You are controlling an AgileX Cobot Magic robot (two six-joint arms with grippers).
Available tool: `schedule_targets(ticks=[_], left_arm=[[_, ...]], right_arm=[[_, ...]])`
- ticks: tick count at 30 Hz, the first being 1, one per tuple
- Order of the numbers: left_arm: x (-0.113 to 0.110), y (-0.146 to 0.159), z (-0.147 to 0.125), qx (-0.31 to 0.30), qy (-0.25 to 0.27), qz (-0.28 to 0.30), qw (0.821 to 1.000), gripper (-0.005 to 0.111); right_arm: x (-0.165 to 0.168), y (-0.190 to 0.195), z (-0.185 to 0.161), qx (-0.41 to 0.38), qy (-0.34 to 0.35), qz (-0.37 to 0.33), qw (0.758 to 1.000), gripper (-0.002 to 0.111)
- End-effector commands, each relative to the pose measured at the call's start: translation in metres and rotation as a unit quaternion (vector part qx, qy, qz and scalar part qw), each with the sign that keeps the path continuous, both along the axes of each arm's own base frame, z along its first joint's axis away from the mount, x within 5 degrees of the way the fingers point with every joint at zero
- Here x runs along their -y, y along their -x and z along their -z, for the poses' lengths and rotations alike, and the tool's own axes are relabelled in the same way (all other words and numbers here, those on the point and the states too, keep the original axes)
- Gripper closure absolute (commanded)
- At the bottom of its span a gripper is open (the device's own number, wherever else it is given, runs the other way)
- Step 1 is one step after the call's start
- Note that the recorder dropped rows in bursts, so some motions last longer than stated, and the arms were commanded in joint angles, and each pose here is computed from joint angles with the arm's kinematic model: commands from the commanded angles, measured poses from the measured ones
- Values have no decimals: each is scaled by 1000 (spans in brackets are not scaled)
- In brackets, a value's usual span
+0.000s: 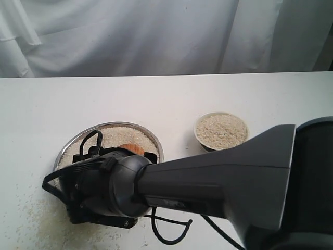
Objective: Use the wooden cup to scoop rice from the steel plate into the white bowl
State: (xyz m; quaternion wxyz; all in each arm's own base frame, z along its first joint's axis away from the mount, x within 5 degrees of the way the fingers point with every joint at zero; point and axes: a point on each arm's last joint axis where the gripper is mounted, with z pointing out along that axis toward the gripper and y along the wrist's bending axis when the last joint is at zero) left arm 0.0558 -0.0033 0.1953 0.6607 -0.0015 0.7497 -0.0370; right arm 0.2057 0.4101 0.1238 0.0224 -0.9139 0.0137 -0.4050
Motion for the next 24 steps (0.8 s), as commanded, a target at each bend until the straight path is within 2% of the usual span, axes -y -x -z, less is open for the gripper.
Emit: schedule_targets(ticks=[1, 7, 12, 18, 24], left_arm=[[0, 0, 1, 3, 0, 2, 1000, 107], [0, 0, 1, 3, 0, 2, 1000, 107], [0, 0, 1, 3, 0, 2, 1000, 107], [0, 0, 1, 3, 0, 2, 1000, 107], [0, 0, 1, 3, 0, 2, 1000, 107]], right_arm=[[0, 3, 0, -20, -16, -2, 1000, 108], [-7, -2, -9, -57, -68, 29, 996, 108], [-14, -13, -23, -109, -133, 70, 983, 108], [-19, -24, -38, -166, -207, 123, 956, 108], [-12, -41, -52, -222, -245, 208, 921, 108]])
